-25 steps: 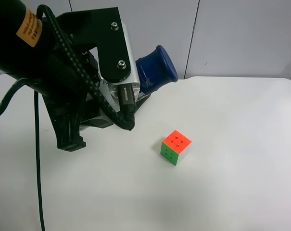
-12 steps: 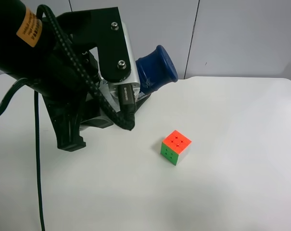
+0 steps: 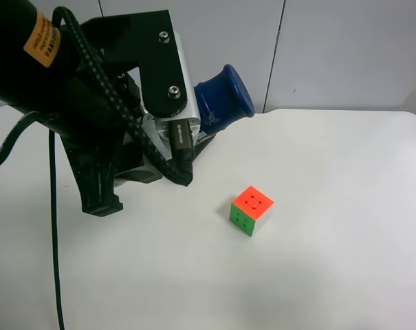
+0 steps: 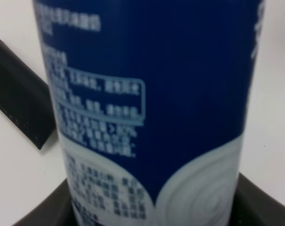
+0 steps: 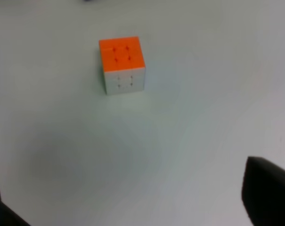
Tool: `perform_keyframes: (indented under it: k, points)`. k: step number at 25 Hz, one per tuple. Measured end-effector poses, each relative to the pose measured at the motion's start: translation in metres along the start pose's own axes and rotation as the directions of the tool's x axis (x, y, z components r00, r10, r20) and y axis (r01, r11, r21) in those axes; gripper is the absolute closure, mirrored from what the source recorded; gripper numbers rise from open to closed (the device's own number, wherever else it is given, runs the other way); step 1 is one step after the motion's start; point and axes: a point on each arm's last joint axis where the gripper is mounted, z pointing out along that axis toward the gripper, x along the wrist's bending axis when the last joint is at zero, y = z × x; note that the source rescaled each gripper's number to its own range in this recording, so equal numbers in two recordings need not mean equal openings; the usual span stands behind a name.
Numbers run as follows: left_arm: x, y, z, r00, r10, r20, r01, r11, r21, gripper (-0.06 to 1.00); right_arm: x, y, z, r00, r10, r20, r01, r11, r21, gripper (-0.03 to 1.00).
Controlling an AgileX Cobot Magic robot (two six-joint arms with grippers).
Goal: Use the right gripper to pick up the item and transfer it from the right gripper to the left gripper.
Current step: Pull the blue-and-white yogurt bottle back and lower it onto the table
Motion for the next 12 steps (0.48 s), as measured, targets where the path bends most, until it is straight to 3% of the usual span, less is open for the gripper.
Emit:
perform_keyframes:
  k: [7, 12]
  points:
    - [0.0, 0.0, 0.0, 1.0, -0.001, 0.0, 0.001, 1.0, 0.0, 0.94, 0.0005, -0.0004, -0.0009, 1.0, 0.009, 0.005, -0.008, 1.0, -0.008, -0.03]
    - [0.0, 0.0, 0.0, 1.0, -0.002, 0.0, 0.002, 1.0, 0.0, 0.94, 0.0016, -0.0051, -0.0084, 0.986, 0.09, 0.14, -0.079, 0.994, -0.082, -0.03]
